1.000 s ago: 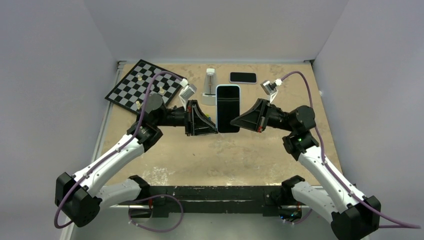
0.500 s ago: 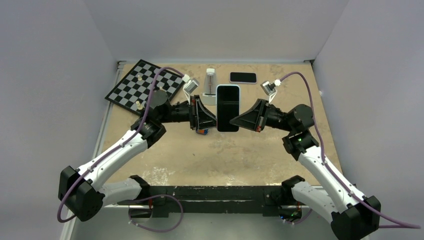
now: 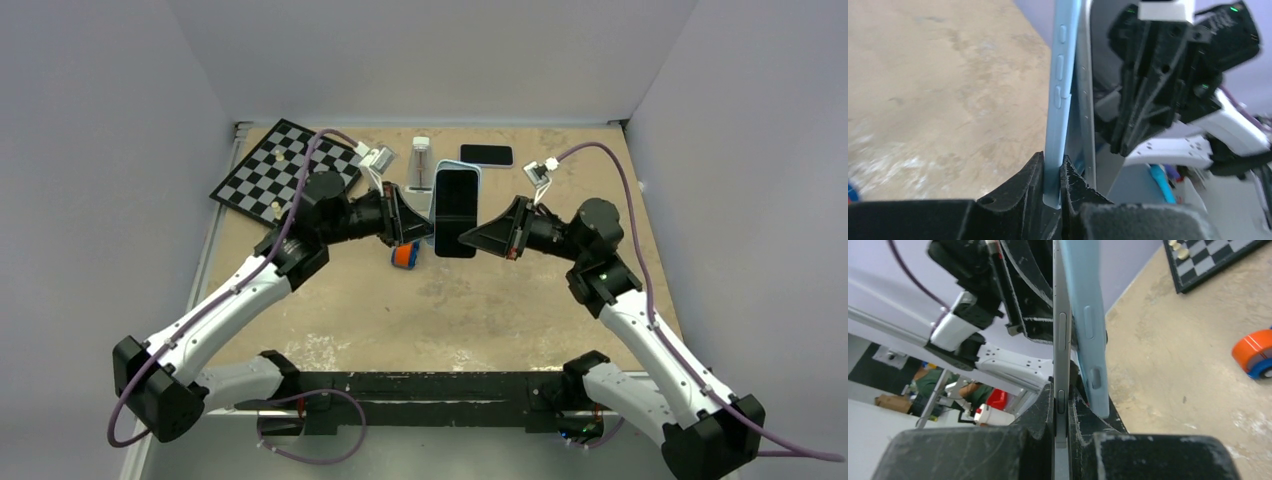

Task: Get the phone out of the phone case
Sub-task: Remove the phone case from the phone, then place the phone case at the center of the board.

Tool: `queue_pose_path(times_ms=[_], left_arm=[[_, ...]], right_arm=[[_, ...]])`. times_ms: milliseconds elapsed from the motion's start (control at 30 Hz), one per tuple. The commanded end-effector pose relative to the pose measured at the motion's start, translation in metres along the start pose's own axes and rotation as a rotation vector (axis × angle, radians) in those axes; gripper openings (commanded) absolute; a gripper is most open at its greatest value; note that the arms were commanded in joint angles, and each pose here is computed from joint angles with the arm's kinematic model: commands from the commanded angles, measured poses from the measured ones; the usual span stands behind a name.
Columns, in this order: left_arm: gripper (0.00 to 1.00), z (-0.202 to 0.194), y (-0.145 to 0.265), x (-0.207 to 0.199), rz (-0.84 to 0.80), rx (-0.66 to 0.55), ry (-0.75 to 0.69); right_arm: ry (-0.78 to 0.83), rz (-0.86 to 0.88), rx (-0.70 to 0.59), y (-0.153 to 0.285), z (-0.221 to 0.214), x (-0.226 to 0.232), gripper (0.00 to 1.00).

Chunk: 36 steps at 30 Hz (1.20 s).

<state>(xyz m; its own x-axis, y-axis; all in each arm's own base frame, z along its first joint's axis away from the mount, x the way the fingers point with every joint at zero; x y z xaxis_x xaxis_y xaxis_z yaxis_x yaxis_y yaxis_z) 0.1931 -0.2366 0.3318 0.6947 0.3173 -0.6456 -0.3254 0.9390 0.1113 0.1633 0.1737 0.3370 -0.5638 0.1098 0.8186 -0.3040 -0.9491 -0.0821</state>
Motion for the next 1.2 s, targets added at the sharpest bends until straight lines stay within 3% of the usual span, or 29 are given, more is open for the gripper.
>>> queue_pose_path(times_ms=[0,233,333,467,533,767,1067,1167], left_arm=[[0.0,0.015,0.033,0.036,0.517,-0.143,0.025],[0.0,-0.004,0.041,0.057,0.608,-0.131,0.074],[0.0,-0.011,0.027,0.059,0.495,-0.095,0.071],[0.0,-0.027,-0.014,0.066,0.3,0.068,0.149],[0.0,-0.039,-0.035,0.069,0.281,0.134,0.169],[0.0,-0.062,-0.098,0.113,0.355,0.192,0.348],[0.0,-0.078,-0.129,0.16,0.496,0.212,0.364],[0.13,-0.084,-0.128,0.168,0.537,0.249,0.369]], right_arm=[[0.137,-0.045,0.058,0.009,-0.003,0.015,0.0],[0.176,-0.17,0.012,0.019,-0.005,0.01,0.0],[0.204,-0.287,-0.052,0.027,-0.001,0.008,0.0],[0.244,-0.395,-0.149,0.04,0.004,0.012,0.0],[0.26,-0.419,-0.184,0.045,0.006,0.016,0.0],[0.286,-0.461,-0.264,0.058,0.009,0.029,0.0],[0.261,-0.514,-0.298,0.073,-0.002,0.032,0.0],[0.252,-0.522,-0.301,0.074,-0.004,0.029,0.0]])
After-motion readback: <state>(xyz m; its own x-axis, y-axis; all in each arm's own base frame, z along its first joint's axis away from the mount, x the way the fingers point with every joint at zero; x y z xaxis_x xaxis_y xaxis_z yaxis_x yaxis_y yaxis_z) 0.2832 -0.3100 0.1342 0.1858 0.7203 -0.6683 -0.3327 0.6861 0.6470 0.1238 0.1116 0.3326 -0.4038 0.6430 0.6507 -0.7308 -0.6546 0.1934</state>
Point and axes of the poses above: each gripper's point midway between its finger pads, its own y axis back along the fingers, its own x axis along the line the jaws close on, z = x × y, the point moved 8 cm from there along y, back along the fingers, and after that the axes turned 3 degrees about -y, right-handed, at the moved point
